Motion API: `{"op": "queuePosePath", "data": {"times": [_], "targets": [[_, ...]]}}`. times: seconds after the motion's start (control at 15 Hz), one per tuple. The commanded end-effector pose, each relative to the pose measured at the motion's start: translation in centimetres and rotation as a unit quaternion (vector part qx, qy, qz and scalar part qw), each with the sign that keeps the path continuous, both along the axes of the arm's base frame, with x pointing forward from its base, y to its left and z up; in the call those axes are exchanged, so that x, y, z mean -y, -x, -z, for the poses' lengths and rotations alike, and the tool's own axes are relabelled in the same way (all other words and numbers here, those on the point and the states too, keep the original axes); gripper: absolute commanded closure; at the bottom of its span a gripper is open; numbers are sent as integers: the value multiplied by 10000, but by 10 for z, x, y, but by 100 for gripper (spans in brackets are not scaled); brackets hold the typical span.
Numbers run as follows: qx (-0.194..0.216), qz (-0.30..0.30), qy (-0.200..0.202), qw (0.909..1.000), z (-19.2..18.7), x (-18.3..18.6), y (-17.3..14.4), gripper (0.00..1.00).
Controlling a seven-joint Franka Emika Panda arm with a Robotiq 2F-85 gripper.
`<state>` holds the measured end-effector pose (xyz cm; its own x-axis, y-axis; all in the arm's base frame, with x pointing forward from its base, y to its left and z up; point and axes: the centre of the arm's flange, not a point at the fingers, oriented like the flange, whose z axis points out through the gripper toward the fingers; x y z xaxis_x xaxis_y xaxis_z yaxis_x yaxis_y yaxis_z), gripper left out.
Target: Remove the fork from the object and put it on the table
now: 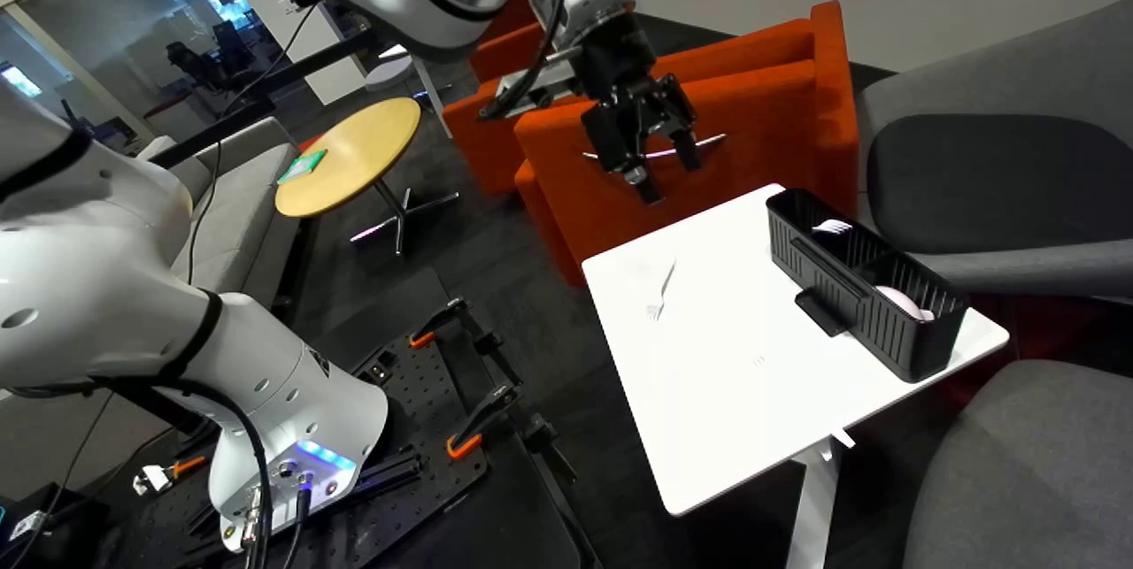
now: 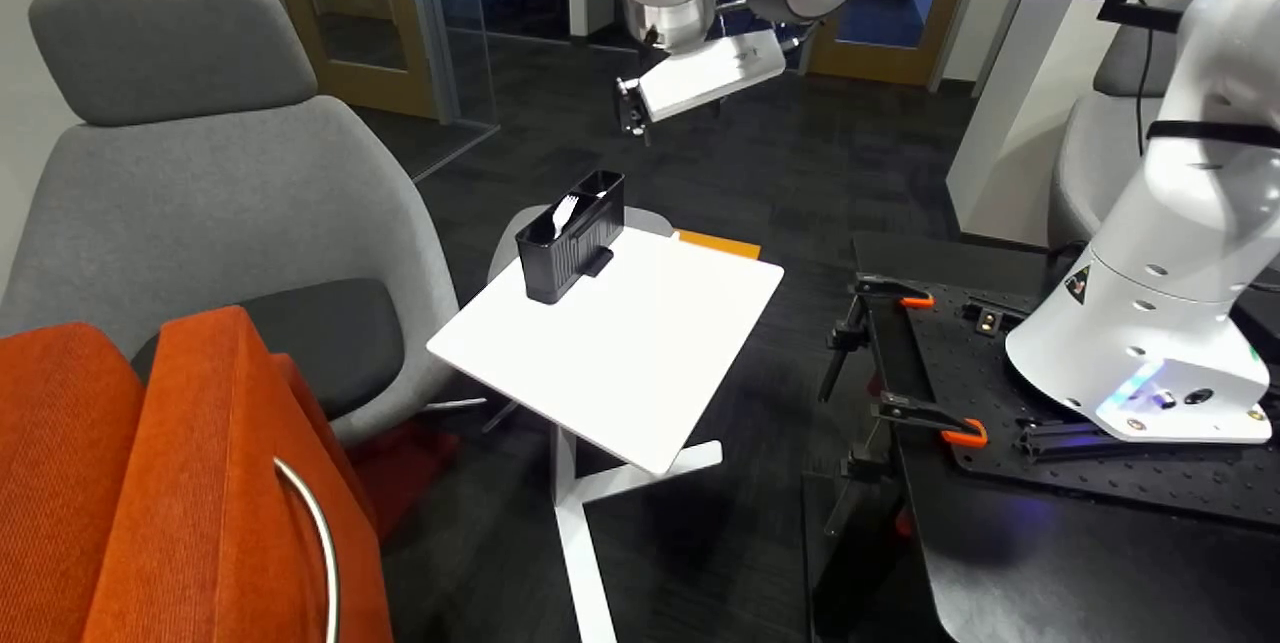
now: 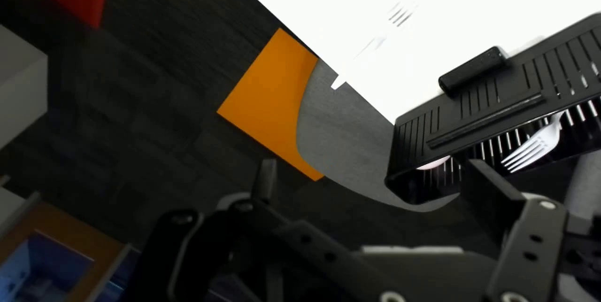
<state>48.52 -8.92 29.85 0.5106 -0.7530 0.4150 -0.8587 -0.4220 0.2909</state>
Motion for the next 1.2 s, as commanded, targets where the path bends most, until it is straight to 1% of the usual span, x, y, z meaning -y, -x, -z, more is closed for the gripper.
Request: {"op": "queuePosePath", "data": {"times": [0.0, 0.07, 0.13, 0.47, 0.53, 0.6, 0.67, 0.8, 0.93, 1.13], "targets": [[510, 871, -78, 9949, 20, 13, -27, 0], [628, 1114, -152, 9917, 20, 14, -31, 0], [350, 752, -81, 9965, 16, 14, -14, 0], [322, 765, -83, 9965, 22, 13, -16, 0], [525, 970, -202, 9937, 29, 13, -24, 0], [826, 1241, -234, 9886, 35, 11, -33, 0], [1037, 1419, -327, 9839, 37, 10, -39, 0], [1538, 1670, -437, 9729, 44, 11, -54, 0], [2009, 1953, -540, 9584, 53, 14, -70, 0], [2614, 2379, -630, 9333, 68, 24, -93, 0]]}}
